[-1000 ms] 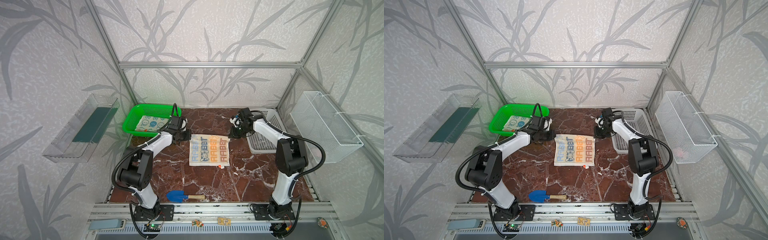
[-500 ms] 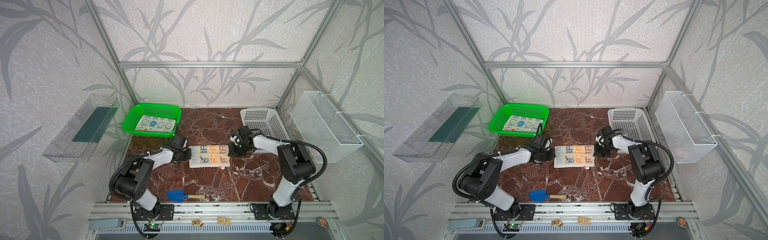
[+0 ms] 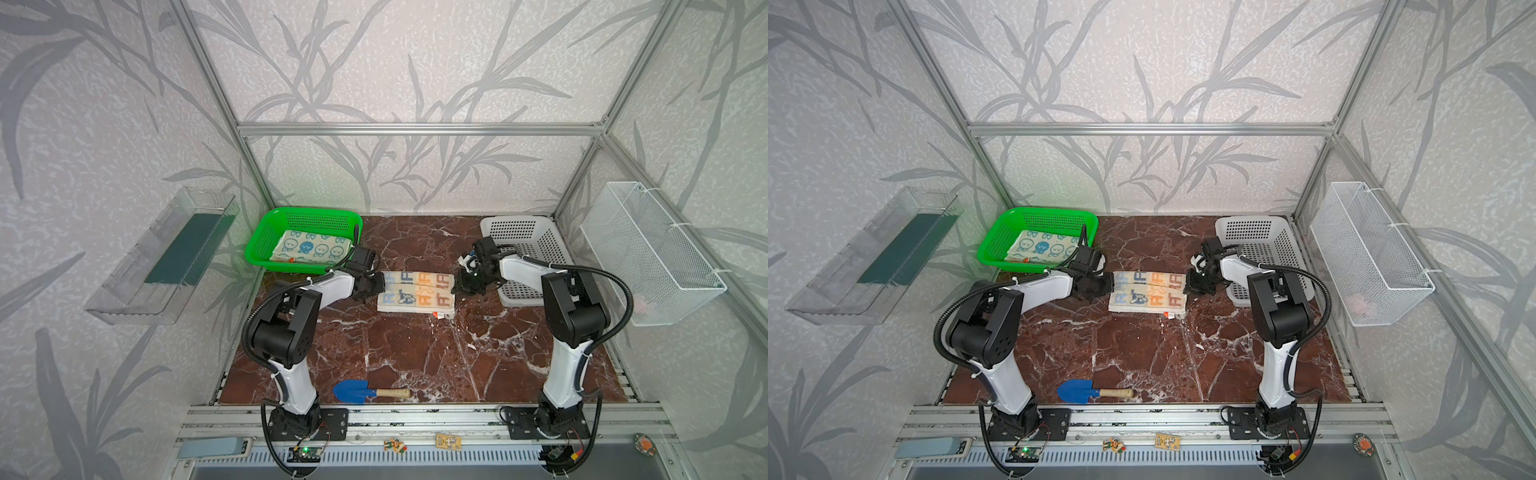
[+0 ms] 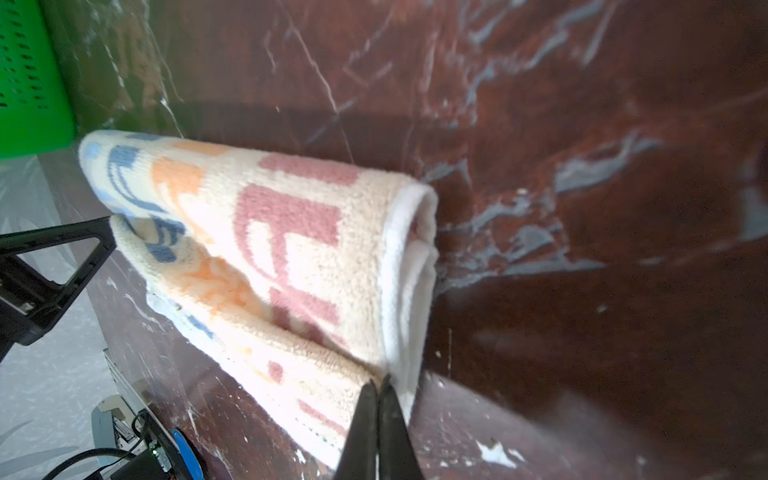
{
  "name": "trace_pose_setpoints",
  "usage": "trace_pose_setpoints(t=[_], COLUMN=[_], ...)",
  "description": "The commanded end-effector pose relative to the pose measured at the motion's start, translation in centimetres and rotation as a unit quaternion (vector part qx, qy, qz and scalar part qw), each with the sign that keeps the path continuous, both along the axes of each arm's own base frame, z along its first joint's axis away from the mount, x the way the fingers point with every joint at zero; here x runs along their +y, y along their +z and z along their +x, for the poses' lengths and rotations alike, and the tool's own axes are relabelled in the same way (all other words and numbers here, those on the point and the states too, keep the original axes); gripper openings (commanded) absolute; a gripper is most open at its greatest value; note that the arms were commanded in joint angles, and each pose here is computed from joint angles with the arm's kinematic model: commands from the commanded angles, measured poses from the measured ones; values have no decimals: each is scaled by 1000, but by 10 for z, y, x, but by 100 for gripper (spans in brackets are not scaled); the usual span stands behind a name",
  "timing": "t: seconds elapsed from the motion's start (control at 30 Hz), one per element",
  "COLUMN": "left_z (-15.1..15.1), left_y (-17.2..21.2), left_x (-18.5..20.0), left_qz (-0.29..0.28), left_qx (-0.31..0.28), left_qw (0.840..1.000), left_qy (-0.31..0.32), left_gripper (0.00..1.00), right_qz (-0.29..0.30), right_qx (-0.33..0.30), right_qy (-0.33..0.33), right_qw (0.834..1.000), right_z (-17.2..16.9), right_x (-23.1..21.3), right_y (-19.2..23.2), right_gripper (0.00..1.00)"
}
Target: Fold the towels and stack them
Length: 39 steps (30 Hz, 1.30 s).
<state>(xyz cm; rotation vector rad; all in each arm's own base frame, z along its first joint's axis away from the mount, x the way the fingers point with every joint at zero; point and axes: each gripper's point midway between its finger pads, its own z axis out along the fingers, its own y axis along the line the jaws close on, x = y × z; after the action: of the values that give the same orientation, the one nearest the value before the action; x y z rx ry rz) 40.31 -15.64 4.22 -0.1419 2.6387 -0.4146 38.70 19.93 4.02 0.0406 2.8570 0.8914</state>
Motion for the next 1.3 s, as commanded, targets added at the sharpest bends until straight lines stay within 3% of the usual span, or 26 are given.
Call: trace_pose_setpoints(t=[0.0,0.47,1.03,1.17,1.27], left_z=[2,-18,-45,-45,-46], left_y=[20,44,-4,1,15], left_x=[10,14,3,-9,-20], left_qz=[27,4,-19,-34,-39], left_qx=[-7,-33,7,-1,-15], left_qw=[1000,999,1000,999,999], left_qy=[3,9,3,-15,-29], left_gripper=[0,0,0,13,44], right_qz=[5,5,-5,-5,8], right_qx=[-12,-24,23,21,12], right_qy=[-3,10,20,22,30], right_qw=[1000,1000,1000,1000,999], right_z=[3,-19,-48,-46,-43], right_x=[-1,-6,-4,-3,3], right_y=[27,42,-14,-13,-2], right_gripper=[0,0,0,8,23])
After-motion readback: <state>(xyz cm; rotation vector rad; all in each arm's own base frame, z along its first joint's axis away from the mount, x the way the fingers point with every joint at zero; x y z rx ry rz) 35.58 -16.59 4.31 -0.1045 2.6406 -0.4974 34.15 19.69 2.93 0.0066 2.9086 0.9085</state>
